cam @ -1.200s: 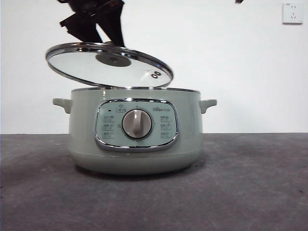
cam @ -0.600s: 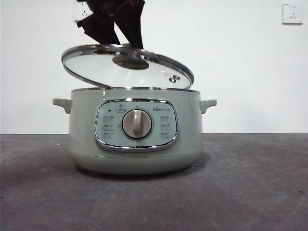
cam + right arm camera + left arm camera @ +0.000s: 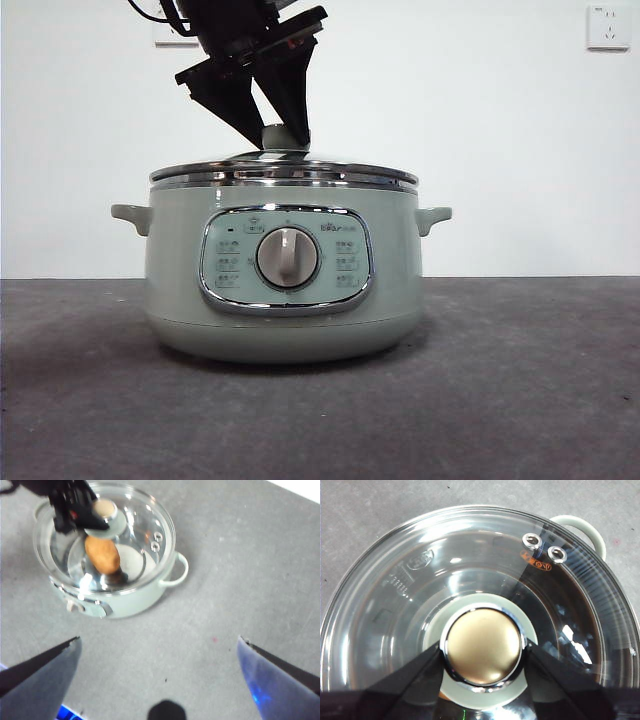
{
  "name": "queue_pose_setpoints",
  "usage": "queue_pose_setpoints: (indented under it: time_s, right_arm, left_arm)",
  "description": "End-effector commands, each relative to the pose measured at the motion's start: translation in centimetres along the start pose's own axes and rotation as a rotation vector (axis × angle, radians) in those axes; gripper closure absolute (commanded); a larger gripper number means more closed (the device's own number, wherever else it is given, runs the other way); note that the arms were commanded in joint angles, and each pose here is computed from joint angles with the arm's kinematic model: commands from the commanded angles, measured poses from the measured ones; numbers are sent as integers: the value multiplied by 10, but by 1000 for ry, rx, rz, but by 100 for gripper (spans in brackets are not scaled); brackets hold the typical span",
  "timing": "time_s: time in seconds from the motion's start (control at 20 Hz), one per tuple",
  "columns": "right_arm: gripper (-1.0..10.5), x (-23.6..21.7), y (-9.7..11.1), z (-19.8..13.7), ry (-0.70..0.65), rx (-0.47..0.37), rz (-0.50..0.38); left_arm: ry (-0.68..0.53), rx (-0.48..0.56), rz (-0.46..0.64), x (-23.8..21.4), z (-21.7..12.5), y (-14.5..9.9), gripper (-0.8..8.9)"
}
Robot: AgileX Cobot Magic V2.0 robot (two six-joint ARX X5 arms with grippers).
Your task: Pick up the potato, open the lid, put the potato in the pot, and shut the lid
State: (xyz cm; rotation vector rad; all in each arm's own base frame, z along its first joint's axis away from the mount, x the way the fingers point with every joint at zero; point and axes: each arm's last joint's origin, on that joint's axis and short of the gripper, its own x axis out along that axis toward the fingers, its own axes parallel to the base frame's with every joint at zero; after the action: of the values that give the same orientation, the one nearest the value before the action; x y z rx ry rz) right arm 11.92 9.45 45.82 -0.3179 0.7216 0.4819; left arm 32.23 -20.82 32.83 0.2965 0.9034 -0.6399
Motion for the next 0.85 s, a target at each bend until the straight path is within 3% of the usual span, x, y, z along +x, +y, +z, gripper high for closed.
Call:
queue_pose_setpoints:
  time_s: [0.05, 0.65, 0.85]
  right_arm:
    - [289, 2, 0, -13, 44, -7, -2]
    - [289, -13, -4, -38, 12, 21, -5]
    - [289, -15, -4, -39, 7, 22, -4]
  left_arm:
    - [20, 16, -29, 12, -1, -6, 822]
    - [20, 78, -14, 12, -1, -7, 822]
    - [17, 64, -13, 11, 0, -7, 773]
